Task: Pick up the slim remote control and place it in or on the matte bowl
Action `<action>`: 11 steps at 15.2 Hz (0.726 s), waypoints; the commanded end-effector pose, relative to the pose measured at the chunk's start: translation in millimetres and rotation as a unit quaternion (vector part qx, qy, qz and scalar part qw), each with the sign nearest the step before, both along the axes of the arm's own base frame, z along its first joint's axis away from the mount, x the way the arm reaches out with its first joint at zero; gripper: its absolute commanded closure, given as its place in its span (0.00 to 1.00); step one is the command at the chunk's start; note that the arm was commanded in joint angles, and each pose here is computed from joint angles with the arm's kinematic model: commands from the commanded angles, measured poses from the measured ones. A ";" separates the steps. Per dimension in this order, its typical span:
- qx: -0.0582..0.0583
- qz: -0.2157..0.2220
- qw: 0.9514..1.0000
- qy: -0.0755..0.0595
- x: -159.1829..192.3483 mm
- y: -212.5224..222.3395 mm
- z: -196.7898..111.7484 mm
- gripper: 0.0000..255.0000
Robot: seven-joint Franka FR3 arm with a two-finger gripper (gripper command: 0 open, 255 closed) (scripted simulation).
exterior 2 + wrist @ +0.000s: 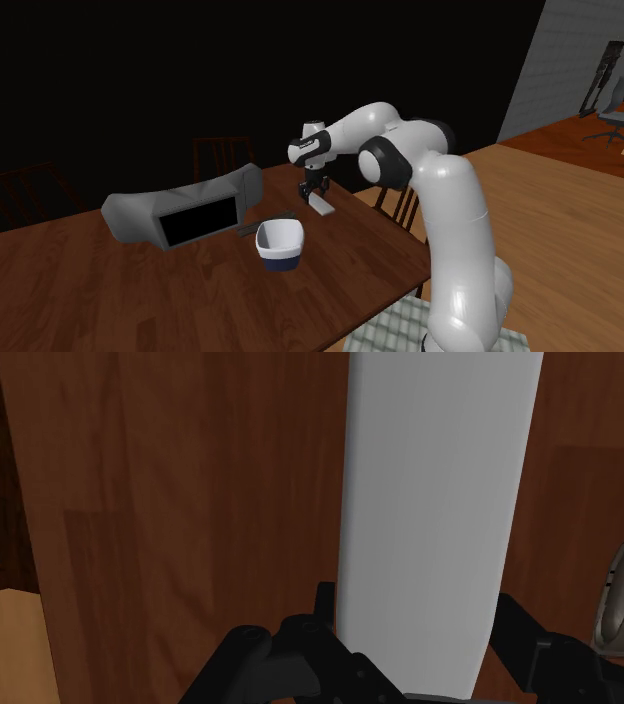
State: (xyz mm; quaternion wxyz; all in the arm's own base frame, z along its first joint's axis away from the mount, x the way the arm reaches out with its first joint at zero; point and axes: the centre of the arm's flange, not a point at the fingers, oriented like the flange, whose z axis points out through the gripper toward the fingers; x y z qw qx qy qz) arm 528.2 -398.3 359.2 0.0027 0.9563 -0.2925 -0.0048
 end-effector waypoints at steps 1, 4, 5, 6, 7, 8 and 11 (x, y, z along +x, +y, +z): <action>0.000 0.000 1.000 0.000 -0.2 -0.3 10.5 1.00; 0.000 0.000 1.000 0.000 -0.2 -0.3 26.4 1.00; 0.000 0.000 1.000 0.000 -0.2 -0.3 31.6 1.00; 0.000 0.000 1.000 0.000 -0.2 -0.3 36.9 1.00; 0.000 0.000 1.000 0.000 -0.2 -0.3 42.2 1.00; 0.000 0.000 1.000 0.000 -0.2 -0.3 47.5 1.00; 0.000 0.000 1.000 0.000 -0.2 -0.3 63.3 1.00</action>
